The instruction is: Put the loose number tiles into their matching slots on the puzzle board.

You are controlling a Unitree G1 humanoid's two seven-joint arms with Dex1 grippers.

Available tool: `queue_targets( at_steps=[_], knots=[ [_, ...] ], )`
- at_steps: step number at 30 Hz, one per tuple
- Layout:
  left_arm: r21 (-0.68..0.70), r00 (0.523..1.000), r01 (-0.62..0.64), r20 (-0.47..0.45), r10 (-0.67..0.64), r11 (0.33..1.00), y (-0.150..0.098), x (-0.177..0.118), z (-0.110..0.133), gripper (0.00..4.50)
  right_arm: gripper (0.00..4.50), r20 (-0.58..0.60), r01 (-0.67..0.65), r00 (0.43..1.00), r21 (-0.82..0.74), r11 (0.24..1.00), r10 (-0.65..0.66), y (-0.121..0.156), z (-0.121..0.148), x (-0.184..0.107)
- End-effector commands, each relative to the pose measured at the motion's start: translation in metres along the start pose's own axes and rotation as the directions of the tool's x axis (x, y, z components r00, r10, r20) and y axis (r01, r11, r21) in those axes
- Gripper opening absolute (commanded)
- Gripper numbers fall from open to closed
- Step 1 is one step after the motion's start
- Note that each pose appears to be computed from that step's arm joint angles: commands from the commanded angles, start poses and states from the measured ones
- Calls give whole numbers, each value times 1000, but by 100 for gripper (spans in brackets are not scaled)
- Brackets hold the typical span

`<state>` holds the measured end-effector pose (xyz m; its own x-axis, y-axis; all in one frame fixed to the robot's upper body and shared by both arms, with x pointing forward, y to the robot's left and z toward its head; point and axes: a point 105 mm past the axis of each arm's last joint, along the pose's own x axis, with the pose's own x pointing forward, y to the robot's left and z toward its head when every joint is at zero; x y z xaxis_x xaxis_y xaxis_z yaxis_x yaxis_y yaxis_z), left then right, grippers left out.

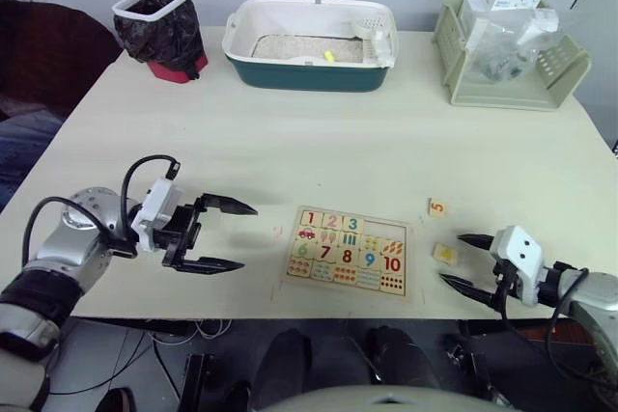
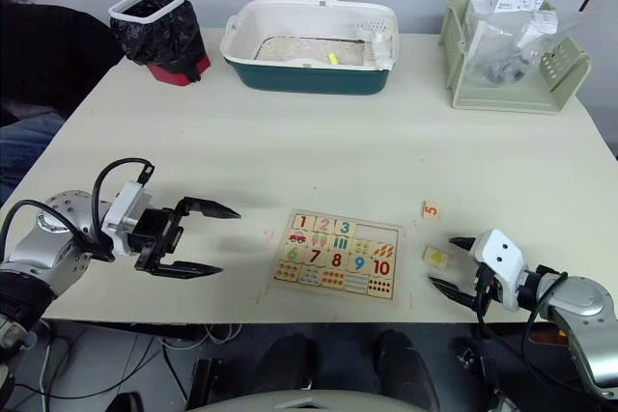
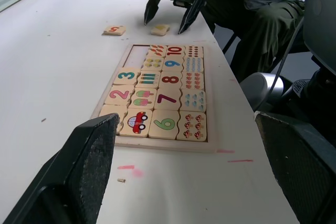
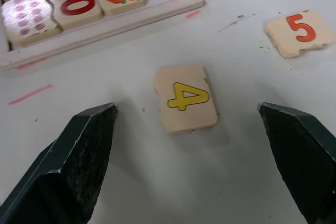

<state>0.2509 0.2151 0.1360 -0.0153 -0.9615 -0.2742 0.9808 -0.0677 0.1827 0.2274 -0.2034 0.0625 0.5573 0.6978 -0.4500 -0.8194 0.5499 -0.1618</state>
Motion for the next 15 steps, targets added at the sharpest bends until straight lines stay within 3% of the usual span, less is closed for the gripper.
queue_targets(
  at_steps=[1,3,7,8,15],
  knots=[
    [22,1000,24,0,-24,999,-1,-3,5,450,396,-3,-11,1000,-8,1000,11,-2,0,-2],
    [22,1000,23,0,-23,1000,0,-3,5,450,324,0,-12,1000,-4,1000,12,-4,0,-2],
    [22,1000,20,0,-20,1000,0,-4,5,450,110,-2,-17,1000,-7,1000,17,-5,1,-1],
    [22,1000,20,0,-20,1000,0,-3,5,450,84,-1,-17,1000,-6,1000,17,-5,1,-1],
    [16,1000,26,6,-26,1000,-3,-2,4,450,83,4,-14,1000,-19,1000,14,-6,8,-5]
  ],
)
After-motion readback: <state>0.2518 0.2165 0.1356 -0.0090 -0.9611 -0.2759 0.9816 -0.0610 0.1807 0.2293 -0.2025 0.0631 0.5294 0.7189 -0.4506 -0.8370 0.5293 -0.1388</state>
